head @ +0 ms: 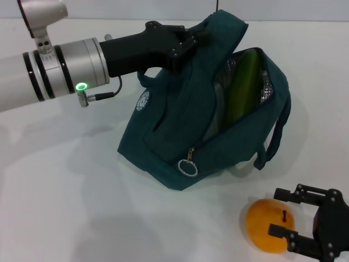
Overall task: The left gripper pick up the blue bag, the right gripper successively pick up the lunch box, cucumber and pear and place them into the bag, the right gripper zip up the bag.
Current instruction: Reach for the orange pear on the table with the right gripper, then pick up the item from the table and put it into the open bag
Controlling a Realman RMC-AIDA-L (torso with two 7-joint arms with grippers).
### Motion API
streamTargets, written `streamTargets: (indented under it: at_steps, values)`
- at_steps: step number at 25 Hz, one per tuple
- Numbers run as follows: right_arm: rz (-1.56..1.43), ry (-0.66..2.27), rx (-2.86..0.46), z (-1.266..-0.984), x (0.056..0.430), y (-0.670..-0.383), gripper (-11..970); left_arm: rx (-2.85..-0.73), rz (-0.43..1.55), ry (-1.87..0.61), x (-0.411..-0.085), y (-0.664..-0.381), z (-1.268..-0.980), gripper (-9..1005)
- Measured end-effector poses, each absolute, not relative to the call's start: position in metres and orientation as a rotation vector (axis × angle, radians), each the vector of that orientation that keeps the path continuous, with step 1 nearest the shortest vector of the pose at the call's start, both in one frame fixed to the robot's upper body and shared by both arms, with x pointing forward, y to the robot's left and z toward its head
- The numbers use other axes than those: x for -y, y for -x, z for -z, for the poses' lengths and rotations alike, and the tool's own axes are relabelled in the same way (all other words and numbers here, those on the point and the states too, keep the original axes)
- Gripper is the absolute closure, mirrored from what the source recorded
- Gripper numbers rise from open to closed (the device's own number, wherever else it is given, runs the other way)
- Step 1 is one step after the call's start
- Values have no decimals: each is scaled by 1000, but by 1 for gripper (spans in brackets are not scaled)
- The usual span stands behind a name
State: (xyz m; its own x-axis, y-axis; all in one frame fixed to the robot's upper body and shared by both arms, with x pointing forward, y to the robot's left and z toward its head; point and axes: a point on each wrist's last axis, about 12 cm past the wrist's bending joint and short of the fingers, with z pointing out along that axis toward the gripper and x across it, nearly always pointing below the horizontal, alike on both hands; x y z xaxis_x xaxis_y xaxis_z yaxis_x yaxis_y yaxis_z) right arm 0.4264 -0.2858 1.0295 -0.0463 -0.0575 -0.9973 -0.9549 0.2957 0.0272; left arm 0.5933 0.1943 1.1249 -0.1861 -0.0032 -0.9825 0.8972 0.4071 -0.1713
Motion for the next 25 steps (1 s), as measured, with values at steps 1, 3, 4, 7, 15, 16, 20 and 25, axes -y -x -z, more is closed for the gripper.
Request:
streamTargets:
  at_steps: [1,3,4,7,15,16,20,25]
  values:
    - [-977,1015,-1407,-1029,285,-426,342,-1536,1000,-826,-194,-593,-1125,956]
    - [-970,1019,-1402,-1028,285,-426,425,-1535,999,-827,-194,-593,-1125,956]
    - [-963,1020,-1399,-1028,284,-425,454,-1535,999,-827,-194,-593,-1125,956]
    - [-941,1019,-1384,-1025,284,-423,542,-1536,999,-827,-194,-593,-1125,956]
    - [-906,1029,-1361,-1022,282,-419,706,-1538,997,-826,-195,-592,-1123,956]
    - [-903,1028,-1359,-1022,282,-418,723,-1538,996,-827,-195,-592,-1123,956]
    - [-898,1018,-1355,-1022,281,-419,799,-1535,991,-835,-194,-592,-1121,957]
    - [-874,933,-1286,-1033,287,-421,917,-1537,992,-833,-196,-591,-1120,956]
